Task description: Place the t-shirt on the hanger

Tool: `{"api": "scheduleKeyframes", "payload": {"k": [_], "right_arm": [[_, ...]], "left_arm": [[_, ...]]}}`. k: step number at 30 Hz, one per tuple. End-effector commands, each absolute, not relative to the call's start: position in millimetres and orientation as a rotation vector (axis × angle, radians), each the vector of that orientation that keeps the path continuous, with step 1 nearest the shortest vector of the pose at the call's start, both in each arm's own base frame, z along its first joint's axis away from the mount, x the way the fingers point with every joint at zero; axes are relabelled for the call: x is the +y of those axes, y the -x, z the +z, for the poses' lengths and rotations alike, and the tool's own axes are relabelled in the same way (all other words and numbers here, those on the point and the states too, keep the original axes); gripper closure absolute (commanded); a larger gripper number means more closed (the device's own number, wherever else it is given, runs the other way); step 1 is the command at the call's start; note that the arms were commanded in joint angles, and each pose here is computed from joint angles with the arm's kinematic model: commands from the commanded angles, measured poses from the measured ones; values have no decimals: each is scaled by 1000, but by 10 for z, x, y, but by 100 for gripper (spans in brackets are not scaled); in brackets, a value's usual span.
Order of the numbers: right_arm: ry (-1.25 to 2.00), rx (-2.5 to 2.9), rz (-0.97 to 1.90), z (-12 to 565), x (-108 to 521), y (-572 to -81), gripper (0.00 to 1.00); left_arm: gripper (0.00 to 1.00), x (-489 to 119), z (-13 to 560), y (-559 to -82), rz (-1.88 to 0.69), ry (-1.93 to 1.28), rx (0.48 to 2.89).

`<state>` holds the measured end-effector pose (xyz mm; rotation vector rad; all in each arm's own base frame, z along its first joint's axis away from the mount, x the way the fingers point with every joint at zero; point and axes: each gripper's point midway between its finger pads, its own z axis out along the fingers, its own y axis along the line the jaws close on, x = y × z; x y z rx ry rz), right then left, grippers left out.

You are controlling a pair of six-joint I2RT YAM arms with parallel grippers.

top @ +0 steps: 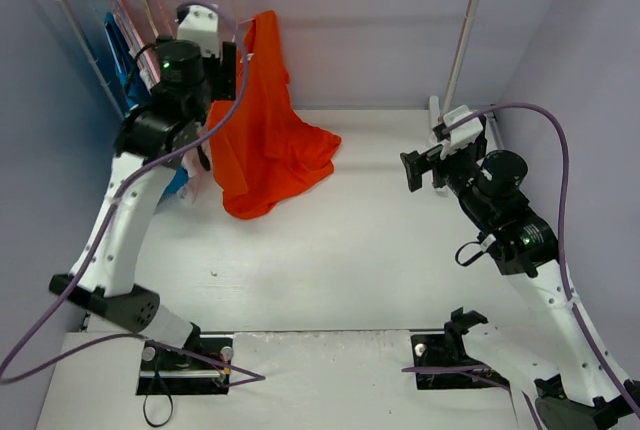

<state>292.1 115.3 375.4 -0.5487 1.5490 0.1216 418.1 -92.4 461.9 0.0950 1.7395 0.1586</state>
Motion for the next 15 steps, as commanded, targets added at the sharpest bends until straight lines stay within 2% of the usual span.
{"api": "scheduleKeyframes", "payload": {"k": [1, 2, 4, 5, 7, 12, 15], "right_arm": [[401, 1627, 115, 3807, 1036, -3010, 2], [370, 1649, 135, 3757, 1038, -3012, 1], [307, 1662, 132, 3708, 976, -3005, 0], [266, 1669, 147, 3649, 952, -2970, 0], [209, 1665, 129, 3610, 870, -2955, 0], [173, 1738, 99, 3284, 763, -2853, 0], [121, 1788, 102, 3110, 719, -2795, 0]], "left_arm": [[34, -852, 5062, -3512, -45, -21, 1644], [34, -926, 4737, -3487, -65, -64, 1728], [34, -898, 4599, -3228, -124, -51, 1754], [34, -928, 4242, -3192, -128, -73, 1834], [34, -852, 4109, -2939, -159, -48, 1844], [34, -634, 3273, -2481, -113, -11, 2014], [34, -591, 3080, -2297, -139, 3, 2022]]}}
